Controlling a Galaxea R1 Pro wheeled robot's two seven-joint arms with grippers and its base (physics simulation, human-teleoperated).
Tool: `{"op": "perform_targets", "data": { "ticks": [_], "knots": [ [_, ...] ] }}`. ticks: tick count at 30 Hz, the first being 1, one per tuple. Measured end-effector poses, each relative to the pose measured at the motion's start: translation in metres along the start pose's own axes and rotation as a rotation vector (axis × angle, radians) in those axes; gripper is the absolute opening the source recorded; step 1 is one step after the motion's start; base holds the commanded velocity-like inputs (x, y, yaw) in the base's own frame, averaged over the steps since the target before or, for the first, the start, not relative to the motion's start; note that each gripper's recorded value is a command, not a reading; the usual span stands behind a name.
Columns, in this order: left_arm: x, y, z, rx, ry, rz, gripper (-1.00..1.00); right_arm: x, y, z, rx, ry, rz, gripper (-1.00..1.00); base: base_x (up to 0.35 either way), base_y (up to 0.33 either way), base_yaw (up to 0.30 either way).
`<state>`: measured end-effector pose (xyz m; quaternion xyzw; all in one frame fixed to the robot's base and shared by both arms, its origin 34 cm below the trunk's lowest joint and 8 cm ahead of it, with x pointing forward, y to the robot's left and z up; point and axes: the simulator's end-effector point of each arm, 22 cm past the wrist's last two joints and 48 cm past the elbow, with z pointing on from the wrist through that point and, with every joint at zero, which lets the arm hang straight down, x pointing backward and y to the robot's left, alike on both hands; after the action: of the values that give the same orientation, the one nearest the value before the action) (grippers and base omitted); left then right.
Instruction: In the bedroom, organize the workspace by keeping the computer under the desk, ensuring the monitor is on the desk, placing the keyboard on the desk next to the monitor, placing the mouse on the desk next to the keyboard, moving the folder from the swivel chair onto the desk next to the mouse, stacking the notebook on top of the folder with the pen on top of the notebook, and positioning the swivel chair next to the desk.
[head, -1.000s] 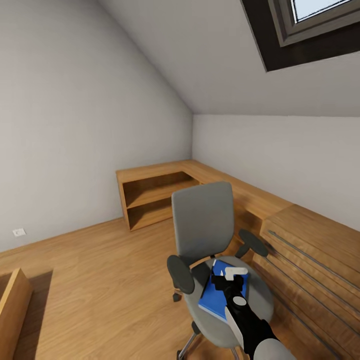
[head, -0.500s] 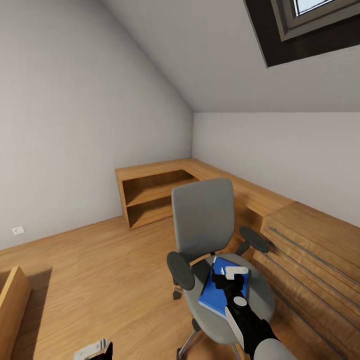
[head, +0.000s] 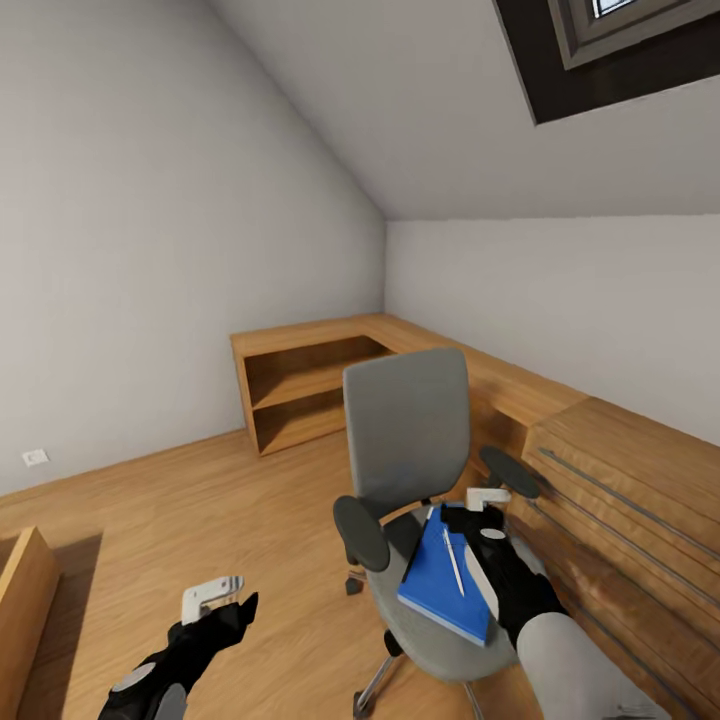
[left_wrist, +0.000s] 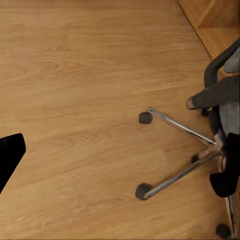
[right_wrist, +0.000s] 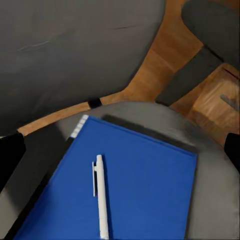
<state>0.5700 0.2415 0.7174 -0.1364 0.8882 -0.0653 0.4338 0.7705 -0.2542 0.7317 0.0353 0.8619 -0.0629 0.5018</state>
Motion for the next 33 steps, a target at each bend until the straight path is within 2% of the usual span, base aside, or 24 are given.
{"op": "perform_targets", "data": {
  "ticks": [2, 5, 6, 11, 13, 19, 20, 22, 25, 33],
  "knots": [
    [-0.009, -0.017, 0.007, 0.025, 0.02, -0.006, 1.0, -0.028, -0.012, 0.008, 0.014, 0.01, 0.007, 1.0, 0.0, 0.0, 0.0],
    [-0.013, -0.03, 0.014, 0.046, 0.038, -0.008, 1.0, -0.053, -0.03, 0.017, 0.035, 0.028, 0.012, 1.0, 0.0, 0.0, 0.0],
    [-0.015, -0.035, 0.017, 0.054, 0.044, -0.008, 1.0, -0.058, -0.039, 0.021, 0.042, 0.059, 0.015, 1.0, 0.0, 0.0, 0.0],
    [-0.008, -0.034, 0.024, 0.054, 0.052, -0.006, 1.0, -0.046, -0.044, 0.026, 0.044, 0.138, 0.021, 1.0, 0.0, 0.0, 0.0],
    [-0.007, -0.032, 0.026, 0.05, 0.047, -0.006, 1.0, -0.032, -0.04, 0.027, 0.035, 0.187, 0.021, 1.0, 0.0, 0.0, 0.0],
    [-0.001, -0.027, 0.032, 0.046, 0.035, -0.008, 1.0, 0.001, -0.023, 0.027, 0.008, 0.274, 0.021, 1.0, 0.0, 0.0, 0.0],
    [-0.002, -0.021, 0.033, 0.038, 0.028, -0.01, 1.0, 0.013, -0.016, 0.025, -0.006, 0.312, 0.024, 1.0, 0.0, 0.0, 0.0],
    [-0.001, -0.014, 0.035, 0.028, 0.022, -0.018, 1.0, 0.027, -0.006, 0.025, -0.03, 0.34, 0.026, 1.0, 0.0, 0.0, 0.0],
    [0.002, -0.008, 0.038, 0.019, 0.017, -0.026, 1.0, 0.041, 0.007, 0.025, -0.075, 0.364, 0.032, 1.0, 0.0, 0.0, 0.0],
    [0.015, -0.002, 0.046, 0.017, 0.016, -0.028, 1.0, 0.057, 0.009, 0.031, -0.086, 0.363, 0.035, 1.0, 0.0, 0.0, 0.0]
  ]
}}
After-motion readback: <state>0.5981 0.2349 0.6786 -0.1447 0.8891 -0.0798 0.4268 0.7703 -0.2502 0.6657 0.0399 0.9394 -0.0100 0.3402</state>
